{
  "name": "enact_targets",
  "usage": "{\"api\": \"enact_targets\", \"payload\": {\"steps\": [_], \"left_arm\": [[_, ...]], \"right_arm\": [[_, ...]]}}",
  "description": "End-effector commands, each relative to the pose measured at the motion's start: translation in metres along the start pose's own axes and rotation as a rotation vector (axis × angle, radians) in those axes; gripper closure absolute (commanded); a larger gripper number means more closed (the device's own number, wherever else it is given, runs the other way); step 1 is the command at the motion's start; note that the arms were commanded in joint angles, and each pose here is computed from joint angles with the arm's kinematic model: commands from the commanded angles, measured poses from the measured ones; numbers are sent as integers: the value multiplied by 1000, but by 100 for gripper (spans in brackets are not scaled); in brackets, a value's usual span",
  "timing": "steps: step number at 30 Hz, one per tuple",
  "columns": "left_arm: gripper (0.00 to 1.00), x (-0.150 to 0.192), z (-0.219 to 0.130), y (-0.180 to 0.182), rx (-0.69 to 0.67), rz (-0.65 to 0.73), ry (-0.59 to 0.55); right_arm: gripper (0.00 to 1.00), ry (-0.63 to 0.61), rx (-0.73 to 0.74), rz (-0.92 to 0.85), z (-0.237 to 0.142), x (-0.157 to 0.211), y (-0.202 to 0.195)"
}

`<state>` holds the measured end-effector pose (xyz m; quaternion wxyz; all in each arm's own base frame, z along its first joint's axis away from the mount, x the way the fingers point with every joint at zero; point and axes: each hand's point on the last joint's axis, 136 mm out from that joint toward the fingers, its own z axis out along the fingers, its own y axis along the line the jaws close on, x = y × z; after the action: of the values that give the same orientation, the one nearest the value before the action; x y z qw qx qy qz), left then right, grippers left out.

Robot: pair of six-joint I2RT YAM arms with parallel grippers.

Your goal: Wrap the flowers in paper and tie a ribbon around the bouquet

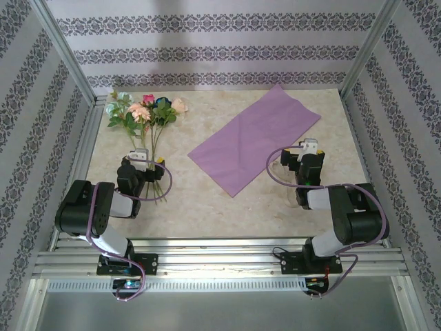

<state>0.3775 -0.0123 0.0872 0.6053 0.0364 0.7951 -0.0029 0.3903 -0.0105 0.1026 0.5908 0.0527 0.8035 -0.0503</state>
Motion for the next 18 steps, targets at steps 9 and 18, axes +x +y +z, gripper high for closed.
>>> {"api": "enact_targets", "payload": {"steps": [9,18], "left_arm": [[1,-10,4,4,-19,9,-19],[1,-9,3,25,-141,-36,-17]], "right_arm": [[2,-27,-6,-9,2,-7,2],[2,-23,-20,0,3,-7,2]]}}
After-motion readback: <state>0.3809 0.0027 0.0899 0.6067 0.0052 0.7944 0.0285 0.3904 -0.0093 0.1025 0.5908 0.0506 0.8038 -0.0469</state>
